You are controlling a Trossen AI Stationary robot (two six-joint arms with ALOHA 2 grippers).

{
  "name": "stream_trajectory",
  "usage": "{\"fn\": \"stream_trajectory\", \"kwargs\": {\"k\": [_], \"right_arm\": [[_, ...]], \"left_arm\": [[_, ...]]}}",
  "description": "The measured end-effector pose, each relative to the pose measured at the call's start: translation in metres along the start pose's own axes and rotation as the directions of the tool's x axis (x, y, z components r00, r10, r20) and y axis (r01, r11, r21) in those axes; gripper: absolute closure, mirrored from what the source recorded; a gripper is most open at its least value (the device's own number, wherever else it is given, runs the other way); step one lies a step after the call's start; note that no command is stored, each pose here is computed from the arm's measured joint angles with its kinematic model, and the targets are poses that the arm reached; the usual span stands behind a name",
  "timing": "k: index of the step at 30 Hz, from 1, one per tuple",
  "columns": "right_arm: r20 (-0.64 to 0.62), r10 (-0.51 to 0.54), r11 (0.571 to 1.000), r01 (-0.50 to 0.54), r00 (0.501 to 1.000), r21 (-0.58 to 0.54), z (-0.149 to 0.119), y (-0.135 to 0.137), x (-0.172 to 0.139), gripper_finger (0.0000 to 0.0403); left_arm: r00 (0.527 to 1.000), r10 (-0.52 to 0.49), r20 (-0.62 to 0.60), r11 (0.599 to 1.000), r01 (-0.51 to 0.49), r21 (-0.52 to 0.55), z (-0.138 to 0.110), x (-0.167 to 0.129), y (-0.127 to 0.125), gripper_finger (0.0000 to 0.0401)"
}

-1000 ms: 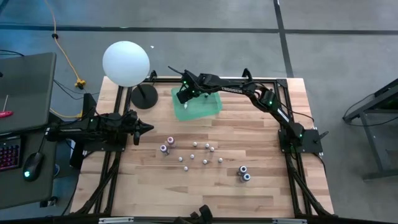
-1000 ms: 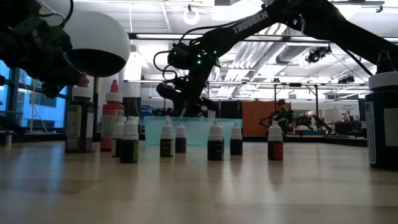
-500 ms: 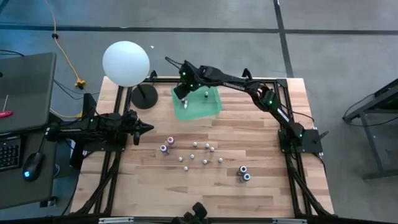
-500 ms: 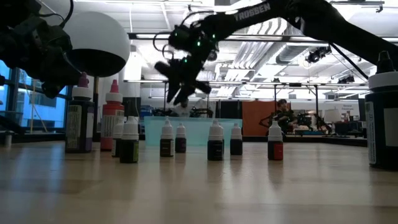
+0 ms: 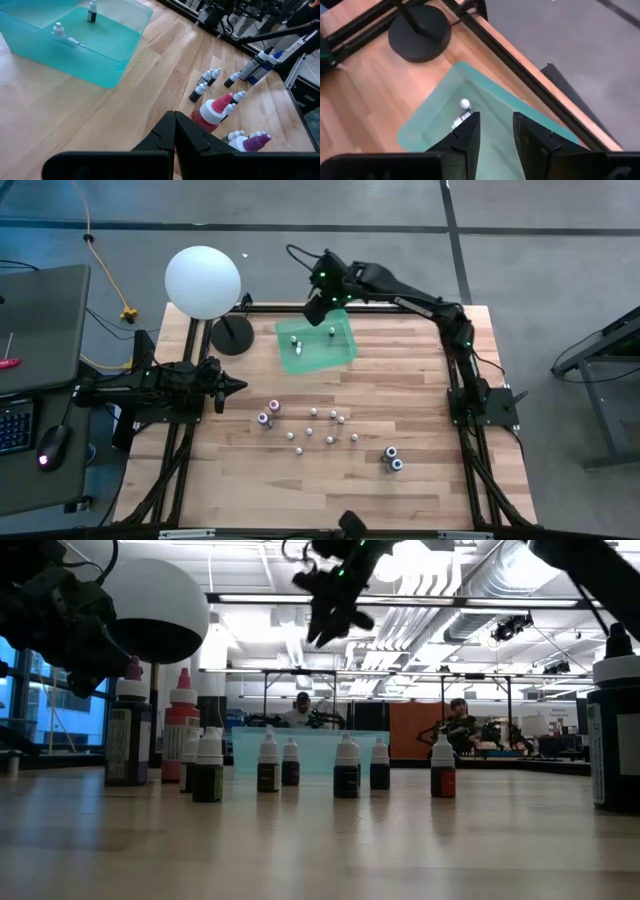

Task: Pick & Place food coloring
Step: Put the small purple dye bottle in the green bin

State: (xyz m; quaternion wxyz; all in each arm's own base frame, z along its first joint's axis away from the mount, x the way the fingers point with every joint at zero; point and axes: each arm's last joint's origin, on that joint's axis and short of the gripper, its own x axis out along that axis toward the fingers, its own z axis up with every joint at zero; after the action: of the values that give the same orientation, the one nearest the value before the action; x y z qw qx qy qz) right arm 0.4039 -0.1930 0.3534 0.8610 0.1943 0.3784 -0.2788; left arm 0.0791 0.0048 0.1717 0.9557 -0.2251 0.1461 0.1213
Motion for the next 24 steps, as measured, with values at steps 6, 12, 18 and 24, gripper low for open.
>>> {"fn": "stream_trajectory", "kwargs": {"k": [6, 12, 18, 24], "right_arm": [[-0.105, -0.071, 0.996, 0.066, 0.992, -0.055, -0.014, -0.004, -0.043, 0.0295], [-0.332, -0.163, 0.983, 0.125, 0.929, -0.134, -0.041, 0.0, -0.058, 0.0295], [-0.488, -0.188, 0.977, 0.11, 0.852, -0.184, -0.073, 0.014, -0.046, 0.0295], [-0.61, -0.14, 0.987, 0.065, 0.78, -0.144, -0.122, 0.026, -0.027, 0.0295]], "left_arm": [[1.0, 0.0, 0.0, 1.0, 0.0, 0.0, 0.0, 0.0, 0.0, 0.0401], [1.0, 0.0, 0.0, 1.0, 0.0, 0.0, 0.0, 0.0, 0.0, 0.0401], [1.0, 0.0, 0.0, 1.0, 0.0, 0.0, 0.0, 0.0, 0.0, 0.0401], [1.0, 0.001, 0.0, 1.0, -0.001, 0.0, 0.0, 0.0, 0.0, 0.0401]]}}
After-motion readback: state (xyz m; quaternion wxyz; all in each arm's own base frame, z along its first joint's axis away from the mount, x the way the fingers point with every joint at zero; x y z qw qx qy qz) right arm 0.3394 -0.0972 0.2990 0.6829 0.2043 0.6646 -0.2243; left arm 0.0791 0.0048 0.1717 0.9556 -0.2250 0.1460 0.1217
